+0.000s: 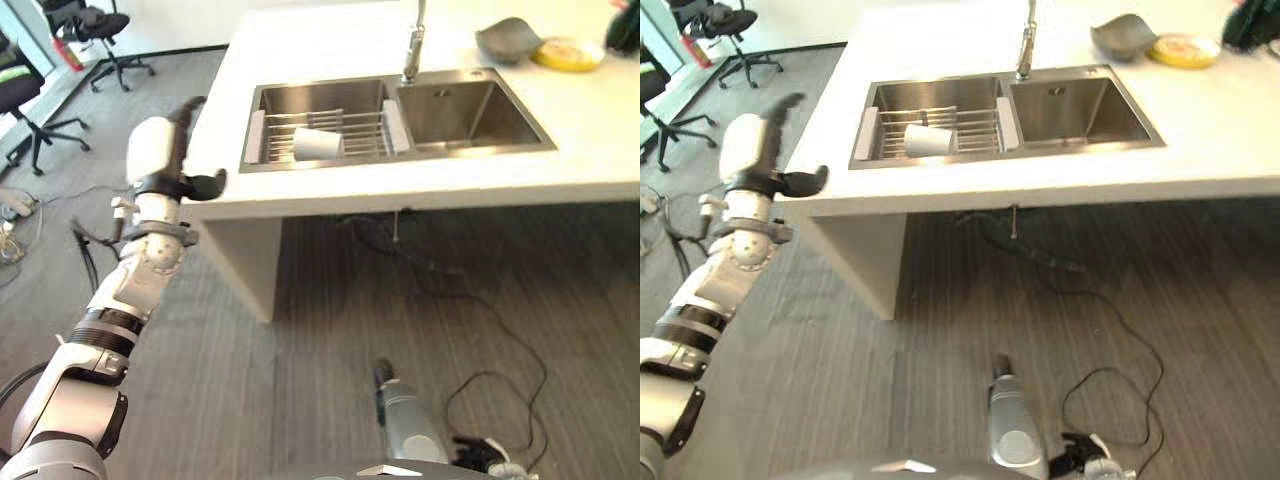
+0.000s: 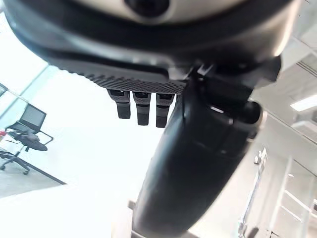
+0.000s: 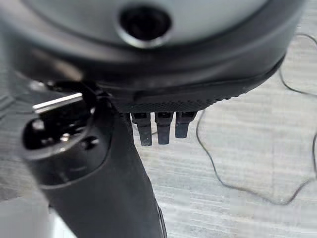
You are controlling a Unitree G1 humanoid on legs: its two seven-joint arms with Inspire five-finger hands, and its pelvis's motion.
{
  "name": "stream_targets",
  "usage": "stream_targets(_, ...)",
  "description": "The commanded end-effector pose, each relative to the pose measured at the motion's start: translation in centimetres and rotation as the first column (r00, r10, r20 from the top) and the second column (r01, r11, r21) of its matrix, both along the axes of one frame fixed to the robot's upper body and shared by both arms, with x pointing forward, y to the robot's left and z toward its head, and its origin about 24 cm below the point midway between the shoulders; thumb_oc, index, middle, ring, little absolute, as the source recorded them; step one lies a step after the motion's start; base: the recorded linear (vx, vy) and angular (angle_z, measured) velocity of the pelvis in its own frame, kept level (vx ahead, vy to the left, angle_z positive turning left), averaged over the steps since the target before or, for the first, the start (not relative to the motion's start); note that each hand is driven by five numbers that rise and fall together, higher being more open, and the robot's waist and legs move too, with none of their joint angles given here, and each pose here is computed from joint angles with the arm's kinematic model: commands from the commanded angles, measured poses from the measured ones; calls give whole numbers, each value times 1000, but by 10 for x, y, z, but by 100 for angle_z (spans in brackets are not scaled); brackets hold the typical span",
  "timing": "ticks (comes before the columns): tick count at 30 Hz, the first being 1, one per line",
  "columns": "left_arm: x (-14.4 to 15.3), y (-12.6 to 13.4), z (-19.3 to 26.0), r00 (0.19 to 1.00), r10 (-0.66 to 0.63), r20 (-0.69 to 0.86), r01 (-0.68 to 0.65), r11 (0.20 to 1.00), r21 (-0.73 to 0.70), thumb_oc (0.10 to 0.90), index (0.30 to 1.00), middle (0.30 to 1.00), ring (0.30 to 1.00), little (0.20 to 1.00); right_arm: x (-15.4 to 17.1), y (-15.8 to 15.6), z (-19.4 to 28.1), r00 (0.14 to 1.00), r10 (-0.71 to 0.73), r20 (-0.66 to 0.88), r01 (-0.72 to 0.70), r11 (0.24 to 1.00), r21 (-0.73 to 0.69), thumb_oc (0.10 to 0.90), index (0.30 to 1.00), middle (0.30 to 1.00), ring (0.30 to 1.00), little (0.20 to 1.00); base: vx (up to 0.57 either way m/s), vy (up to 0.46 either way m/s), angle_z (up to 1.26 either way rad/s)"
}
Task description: Place the dishes in the dishwasher.
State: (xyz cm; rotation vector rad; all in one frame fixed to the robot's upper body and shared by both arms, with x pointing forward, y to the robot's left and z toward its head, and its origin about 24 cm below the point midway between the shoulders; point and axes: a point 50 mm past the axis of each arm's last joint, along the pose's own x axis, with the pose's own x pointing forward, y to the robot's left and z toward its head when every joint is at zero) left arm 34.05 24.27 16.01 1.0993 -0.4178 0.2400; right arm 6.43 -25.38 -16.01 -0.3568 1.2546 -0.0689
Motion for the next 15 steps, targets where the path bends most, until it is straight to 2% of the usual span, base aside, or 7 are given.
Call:
stream_targets(1, 4, 7, 44, 996, 9, 89, -24, 984, 174, 800, 900, 900, 900, 900, 2, -28, 8, 989, -147, 30, 148, 988, -33, 800, 900, 900, 900, 900, 139, -89, 85)
stream_targets(7, 6, 20, 45, 997, 57, 58, -62, 993, 95, 800, 900, 900, 900, 900, -11, -41, 10, 988, -152, -38, 151, 988, -36, 800, 900, 900, 900, 900, 197, -191, 20)
stream_targets(12, 13, 18, 71, 990, 74, 117, -91, 985, 149, 800, 900, 900, 900, 900, -7, -53, 15, 975, -222, -12, 221, 974, -56, 800, 900, 900, 900, 900, 139, -119, 3)
stream_targets(15, 8, 26, 71, 988, 91, 120, -111, 980, 165, 800, 900, 900, 900, 900, 1, -50, 15, 981, -196, 5, 196, 980, -48, 800, 900, 900, 900, 900, 126, -9, -7)
